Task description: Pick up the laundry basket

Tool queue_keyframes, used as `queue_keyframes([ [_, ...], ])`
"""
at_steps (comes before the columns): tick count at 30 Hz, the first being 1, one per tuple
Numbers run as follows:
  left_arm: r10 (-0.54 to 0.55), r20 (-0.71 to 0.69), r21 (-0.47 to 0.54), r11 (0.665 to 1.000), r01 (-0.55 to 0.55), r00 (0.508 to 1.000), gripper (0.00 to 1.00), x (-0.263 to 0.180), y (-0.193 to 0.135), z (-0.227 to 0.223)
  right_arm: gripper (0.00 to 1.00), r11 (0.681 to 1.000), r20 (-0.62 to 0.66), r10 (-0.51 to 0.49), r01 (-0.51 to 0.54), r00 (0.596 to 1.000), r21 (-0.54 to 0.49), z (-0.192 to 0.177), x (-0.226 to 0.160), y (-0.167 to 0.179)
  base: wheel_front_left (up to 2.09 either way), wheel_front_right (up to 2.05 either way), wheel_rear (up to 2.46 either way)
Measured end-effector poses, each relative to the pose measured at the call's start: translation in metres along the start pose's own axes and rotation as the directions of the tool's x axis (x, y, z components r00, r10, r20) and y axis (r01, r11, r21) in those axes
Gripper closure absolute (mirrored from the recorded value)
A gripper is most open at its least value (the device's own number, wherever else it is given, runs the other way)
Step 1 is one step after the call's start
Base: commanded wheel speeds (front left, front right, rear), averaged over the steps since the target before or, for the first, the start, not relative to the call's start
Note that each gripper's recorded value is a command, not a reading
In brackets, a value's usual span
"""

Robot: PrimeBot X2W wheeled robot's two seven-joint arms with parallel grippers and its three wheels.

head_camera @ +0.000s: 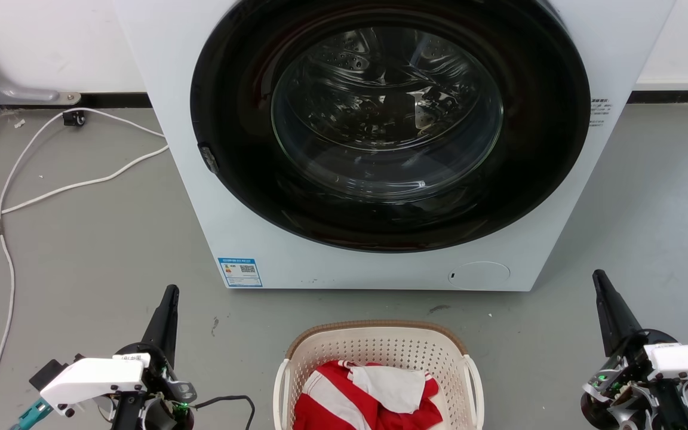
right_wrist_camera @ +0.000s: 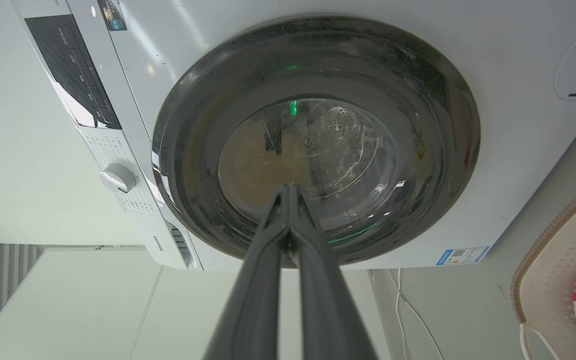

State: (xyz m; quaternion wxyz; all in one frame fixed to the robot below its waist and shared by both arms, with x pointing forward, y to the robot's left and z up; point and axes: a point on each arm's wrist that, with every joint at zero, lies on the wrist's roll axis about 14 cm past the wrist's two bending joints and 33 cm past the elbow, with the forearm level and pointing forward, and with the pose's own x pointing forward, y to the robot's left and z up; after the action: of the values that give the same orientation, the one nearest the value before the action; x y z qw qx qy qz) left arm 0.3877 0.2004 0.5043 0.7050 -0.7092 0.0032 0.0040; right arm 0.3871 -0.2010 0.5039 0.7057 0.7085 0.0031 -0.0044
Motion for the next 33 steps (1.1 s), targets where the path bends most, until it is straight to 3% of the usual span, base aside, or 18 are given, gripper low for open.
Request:
queue_keyframes([
  [27,0.000,0.001,0.001,1.000,0.000,1.000,1.00,0.000,0.000,0.000,1.00,1.000,-0.001,0.001,-0.001,1.000,-0.002,0.000,0.000,0.000,0.00,0.00,0.00],
  [28,0.006,0.002,0.000,1.000,-0.006,1.000,0.00,-0.001,0.002,0.000,0.00,1.000,0.000,-0.004,0.004,1.000,-0.001,0.000,0.000,-0.001,0.00,0.00,0.00],
  [33,0.068,0.013,-0.010,0.998,-0.068,0.998,0.00,-0.011,0.023,0.000,0.00,0.998,0.008,-0.068,0.068,0.998,0.002,0.000,-0.011,-0.023,0.00,0.00,0.00],
])
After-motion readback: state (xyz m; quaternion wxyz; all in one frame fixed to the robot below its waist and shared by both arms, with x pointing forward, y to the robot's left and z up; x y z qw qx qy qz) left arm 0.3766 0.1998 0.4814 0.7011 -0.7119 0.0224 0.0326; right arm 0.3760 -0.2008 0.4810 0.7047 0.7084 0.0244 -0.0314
